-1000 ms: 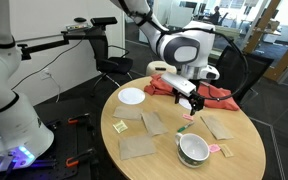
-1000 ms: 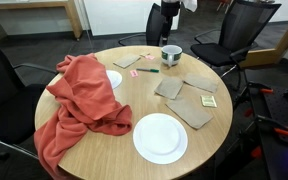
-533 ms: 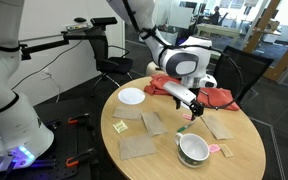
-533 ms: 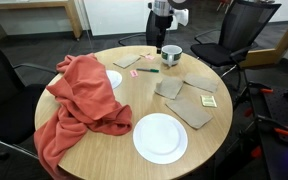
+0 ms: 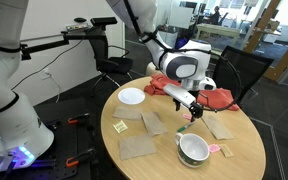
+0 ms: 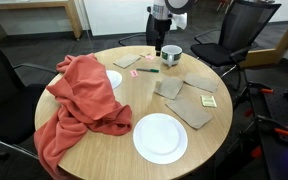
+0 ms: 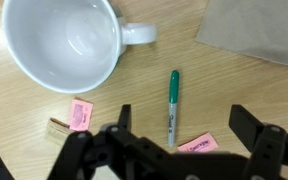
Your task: Pick up the green marker and put it in the green cup
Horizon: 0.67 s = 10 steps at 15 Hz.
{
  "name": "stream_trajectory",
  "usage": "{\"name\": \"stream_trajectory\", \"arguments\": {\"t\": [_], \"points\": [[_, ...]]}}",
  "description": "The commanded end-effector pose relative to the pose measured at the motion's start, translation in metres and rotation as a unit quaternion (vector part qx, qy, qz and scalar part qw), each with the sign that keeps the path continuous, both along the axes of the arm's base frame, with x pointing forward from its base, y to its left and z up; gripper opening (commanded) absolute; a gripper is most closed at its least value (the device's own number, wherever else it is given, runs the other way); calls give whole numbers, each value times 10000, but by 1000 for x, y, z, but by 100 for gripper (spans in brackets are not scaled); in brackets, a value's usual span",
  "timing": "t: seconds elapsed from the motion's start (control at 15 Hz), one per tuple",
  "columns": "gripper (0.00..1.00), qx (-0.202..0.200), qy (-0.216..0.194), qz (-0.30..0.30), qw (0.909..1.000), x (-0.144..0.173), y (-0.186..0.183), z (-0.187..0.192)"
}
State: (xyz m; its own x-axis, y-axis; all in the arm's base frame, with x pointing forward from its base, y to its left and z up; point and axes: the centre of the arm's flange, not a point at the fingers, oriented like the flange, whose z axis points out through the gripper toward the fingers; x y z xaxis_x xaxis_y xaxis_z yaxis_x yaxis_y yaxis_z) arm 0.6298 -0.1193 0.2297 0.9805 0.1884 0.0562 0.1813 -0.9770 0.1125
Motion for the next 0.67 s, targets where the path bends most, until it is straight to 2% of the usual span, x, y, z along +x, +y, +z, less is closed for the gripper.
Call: {"name": "stream_trajectory", "arguments": {"t": [0.0, 0.6], "points": [[100, 31, -166, -50, 9998, 11, 2, -9], [100, 43, -503, -113, 9987, 46, 12, -60]]}}
